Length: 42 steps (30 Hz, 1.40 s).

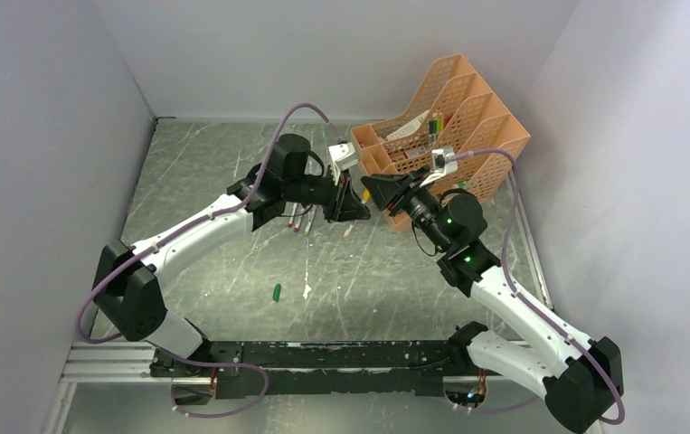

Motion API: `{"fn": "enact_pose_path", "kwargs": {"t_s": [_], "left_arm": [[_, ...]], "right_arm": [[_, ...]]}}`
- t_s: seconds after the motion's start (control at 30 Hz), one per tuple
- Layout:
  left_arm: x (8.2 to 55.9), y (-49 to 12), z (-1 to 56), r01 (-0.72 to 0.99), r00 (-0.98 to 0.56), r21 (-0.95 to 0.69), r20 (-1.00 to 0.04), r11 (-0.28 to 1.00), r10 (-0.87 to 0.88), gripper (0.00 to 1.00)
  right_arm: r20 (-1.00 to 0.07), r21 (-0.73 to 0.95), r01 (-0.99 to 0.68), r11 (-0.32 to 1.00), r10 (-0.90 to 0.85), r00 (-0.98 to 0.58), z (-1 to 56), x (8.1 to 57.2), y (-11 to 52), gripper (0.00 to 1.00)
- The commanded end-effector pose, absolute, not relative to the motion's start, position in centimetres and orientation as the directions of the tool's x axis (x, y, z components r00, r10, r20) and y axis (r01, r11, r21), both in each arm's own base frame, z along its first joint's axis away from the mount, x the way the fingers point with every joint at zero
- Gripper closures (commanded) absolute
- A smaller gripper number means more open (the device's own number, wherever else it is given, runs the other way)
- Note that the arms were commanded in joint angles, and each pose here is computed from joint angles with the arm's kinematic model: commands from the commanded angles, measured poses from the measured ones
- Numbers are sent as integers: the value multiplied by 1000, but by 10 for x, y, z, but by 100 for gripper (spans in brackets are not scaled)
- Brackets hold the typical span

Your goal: Insert the pens into the pen caps

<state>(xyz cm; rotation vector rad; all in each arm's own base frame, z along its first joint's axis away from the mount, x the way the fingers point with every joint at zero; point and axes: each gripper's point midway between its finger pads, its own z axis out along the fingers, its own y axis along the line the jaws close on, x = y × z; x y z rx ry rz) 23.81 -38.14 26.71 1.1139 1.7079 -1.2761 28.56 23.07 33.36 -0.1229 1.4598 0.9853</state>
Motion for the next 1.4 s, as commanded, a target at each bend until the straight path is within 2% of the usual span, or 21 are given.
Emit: {"fn": "enact_pose_path", "kwargs": {"t_s": [0.0,0.13,0.23,0.67,1.37], "left_arm": [[238,-384,283,942,-333,-316,-922,112,199,93],[240,-386,283,939,-342,-324,-919,118,198,93],[241,-388,284,937,-347,-329,-917,116,199,93],[259,-389,322,949,-281,-258,-952,184,118,93],[275,-399,369,972,-179,-169,-982,163,51,93]], "right_arm": [[-859,474,-636,609,478,-183,344,282,233,72],[-856,485,-624,613,480,-194,339,280,231,91],[-858,489,-615,619,470,-208,334,279,230,100],[-848,530,-556,640,394,-356,278,274,234,100],[-798,591,-517,619,358,-485,223,254,246,100]]}}
